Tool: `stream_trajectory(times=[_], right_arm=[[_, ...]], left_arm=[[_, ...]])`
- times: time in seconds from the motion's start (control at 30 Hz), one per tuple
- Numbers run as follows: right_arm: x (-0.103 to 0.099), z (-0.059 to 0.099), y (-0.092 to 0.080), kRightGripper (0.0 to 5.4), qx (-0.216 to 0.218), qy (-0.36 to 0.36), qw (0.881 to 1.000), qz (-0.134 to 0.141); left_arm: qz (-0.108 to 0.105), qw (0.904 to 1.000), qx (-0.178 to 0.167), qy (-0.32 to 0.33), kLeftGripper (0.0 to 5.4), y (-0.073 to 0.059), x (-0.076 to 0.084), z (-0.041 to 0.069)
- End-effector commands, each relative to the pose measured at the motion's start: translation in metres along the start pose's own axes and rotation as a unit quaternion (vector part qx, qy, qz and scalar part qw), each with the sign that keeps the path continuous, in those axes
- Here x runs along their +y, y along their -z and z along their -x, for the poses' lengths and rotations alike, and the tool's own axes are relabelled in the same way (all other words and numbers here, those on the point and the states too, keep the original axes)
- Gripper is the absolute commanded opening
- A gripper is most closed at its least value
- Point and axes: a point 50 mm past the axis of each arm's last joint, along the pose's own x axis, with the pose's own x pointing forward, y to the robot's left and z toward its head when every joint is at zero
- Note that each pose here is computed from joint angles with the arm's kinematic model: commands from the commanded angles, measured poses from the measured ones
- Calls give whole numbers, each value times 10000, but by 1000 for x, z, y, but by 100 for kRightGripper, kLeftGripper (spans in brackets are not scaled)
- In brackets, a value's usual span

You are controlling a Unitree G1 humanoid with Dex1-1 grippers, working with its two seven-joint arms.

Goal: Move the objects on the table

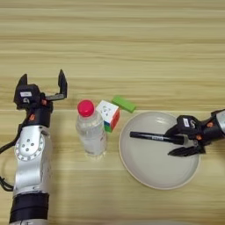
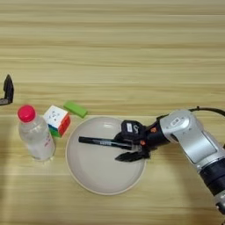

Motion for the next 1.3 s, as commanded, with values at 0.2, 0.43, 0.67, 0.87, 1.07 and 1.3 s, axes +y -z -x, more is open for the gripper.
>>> stream_trajectory(times=[0.2, 0.43, 0.67, 0.87, 1.07, 1.3], right_arm=[[-7, 5, -6, 177, -58, 211, 9998, 31], [-8, 6, -6, 105, -87, 225, 9997, -5], [-9, 7, -7, 102, -121, 255, 9996, -20], [-10, 9, -8, 102, -168, 317, 9994, 0], [-17, 17, -18, 102, -405, 561, 9976, 99], [-30, 43, -33, 102, -776, 1084, 9910, 131]], left_arm=[[34, 10000, -40, 15, 540, -1, -2, -2], [35, 10000, -34, 24, 540, -1, -2, -3], [32, 10000, -28, 31, 540, -1, -2, -3], [39, 10000, -27, 30, 540, 0, -3, -3], [40, 10000, -37, 25, 540, -1, -3, -3], [31, 10000, -39, 23, 540, -1, -2, -3]])
